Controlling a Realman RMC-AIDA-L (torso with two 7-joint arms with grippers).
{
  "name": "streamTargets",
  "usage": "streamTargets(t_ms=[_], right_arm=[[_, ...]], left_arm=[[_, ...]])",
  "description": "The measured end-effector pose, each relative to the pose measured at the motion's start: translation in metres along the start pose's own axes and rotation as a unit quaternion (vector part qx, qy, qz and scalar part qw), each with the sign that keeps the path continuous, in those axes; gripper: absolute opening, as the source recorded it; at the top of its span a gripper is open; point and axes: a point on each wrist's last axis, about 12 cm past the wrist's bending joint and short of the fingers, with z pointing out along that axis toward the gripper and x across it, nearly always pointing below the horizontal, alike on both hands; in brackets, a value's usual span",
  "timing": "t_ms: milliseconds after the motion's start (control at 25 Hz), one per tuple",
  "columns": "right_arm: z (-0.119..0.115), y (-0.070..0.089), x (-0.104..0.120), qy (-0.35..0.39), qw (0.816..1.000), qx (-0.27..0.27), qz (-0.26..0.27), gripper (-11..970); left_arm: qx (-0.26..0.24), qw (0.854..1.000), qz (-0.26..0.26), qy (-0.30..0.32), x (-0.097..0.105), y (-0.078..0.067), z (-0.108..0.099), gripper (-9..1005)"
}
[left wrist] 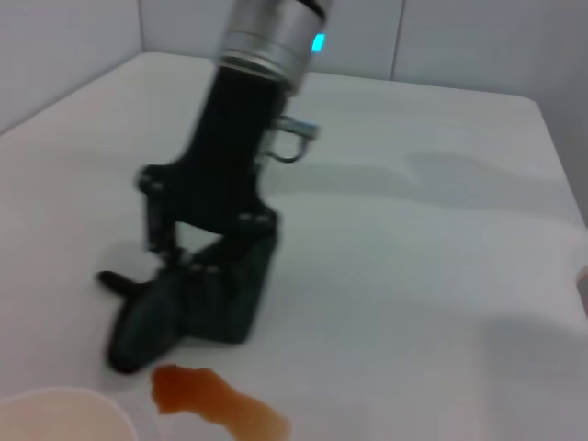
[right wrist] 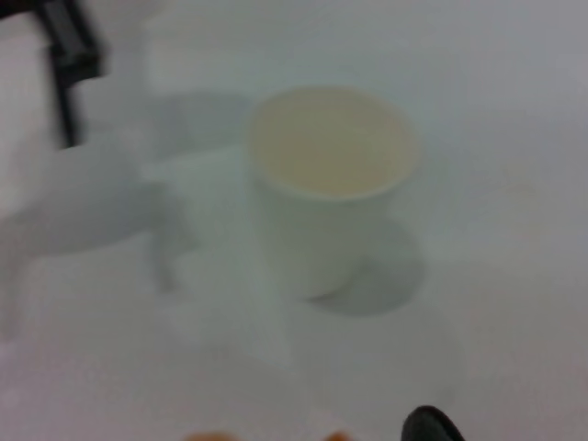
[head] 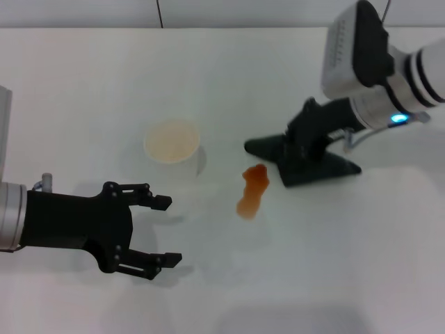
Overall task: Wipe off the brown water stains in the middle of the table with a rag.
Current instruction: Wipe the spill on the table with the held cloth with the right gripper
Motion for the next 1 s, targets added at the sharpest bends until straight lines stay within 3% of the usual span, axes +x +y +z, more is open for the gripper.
streamTargets(t_ms=[240, 760, 880, 1000], right_arm=[[0.007, -0.001, -0.01, -0.002, 1.0, 0.009, -0.017, 91], [0.026, 0.053, -0.022, -0.004, 0.991, -0.123, -0.056, 88], [0.024, 0.061, -0.022, -0.006, 0.989, -0.137, -0.06, 88], [0.022, 0.059, -0.022, -0.009, 0.99, -0.127, -0.061, 88]], left_arm=[[0.0, 1.0, -0.004, 0.0, 0.0, 0.0, 0.0, 888], [0.002, 1.0, -0.005, -0.003, -0.002, 0.0, 0.001, 887], [0.005, 1.0, -0.005, -0.003, -0.001, -0.001, 0.001, 887], [0.005, 1.0, -0.008, -0.002, 0.0, -0.002, 0.001, 887]])
